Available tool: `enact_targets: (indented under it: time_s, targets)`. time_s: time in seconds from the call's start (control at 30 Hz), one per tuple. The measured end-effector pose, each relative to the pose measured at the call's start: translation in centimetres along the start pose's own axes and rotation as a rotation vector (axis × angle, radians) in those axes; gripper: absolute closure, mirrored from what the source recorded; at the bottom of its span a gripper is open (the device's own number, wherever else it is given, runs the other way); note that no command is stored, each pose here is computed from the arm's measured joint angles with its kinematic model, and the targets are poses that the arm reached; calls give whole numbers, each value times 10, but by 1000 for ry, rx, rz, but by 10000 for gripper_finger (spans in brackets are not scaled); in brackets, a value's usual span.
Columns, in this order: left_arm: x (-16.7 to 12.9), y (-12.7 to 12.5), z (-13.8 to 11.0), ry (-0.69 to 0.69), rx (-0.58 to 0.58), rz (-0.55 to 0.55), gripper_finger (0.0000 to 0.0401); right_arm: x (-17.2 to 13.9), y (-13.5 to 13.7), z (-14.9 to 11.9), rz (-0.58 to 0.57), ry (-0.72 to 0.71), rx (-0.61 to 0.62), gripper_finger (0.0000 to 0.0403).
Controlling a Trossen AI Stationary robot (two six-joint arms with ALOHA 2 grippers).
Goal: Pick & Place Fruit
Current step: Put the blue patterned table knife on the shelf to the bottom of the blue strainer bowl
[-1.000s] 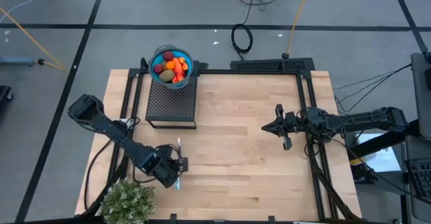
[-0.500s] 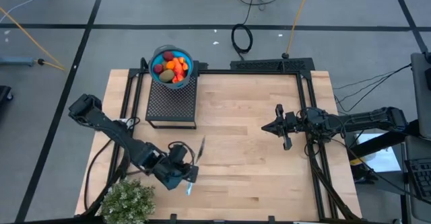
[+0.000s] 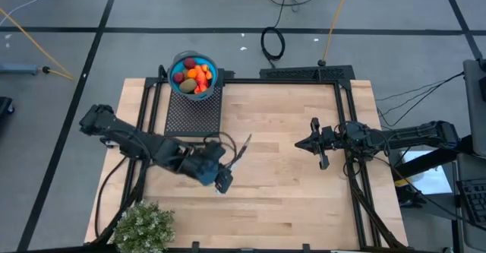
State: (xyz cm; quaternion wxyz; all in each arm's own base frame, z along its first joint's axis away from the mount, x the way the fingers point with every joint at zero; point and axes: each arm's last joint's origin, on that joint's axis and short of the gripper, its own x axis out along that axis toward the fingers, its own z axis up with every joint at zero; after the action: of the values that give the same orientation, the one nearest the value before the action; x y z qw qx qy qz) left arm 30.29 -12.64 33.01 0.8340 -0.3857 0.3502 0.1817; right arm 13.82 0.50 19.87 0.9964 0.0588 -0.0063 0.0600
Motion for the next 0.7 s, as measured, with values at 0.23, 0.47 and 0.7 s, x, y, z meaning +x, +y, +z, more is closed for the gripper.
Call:
enact_targets:
  time_s: [0.23,0.47,0.7]
  targets:
    - [-13,14,34,87,138,107,384,0,0,0,0,0,0,403]
    - [-27,41,56,223,245,300,388,0,0,0,0,0,0,403]
    - [-38,69,71,370,400,467,379,0,0,0,-4,0,-8,403]
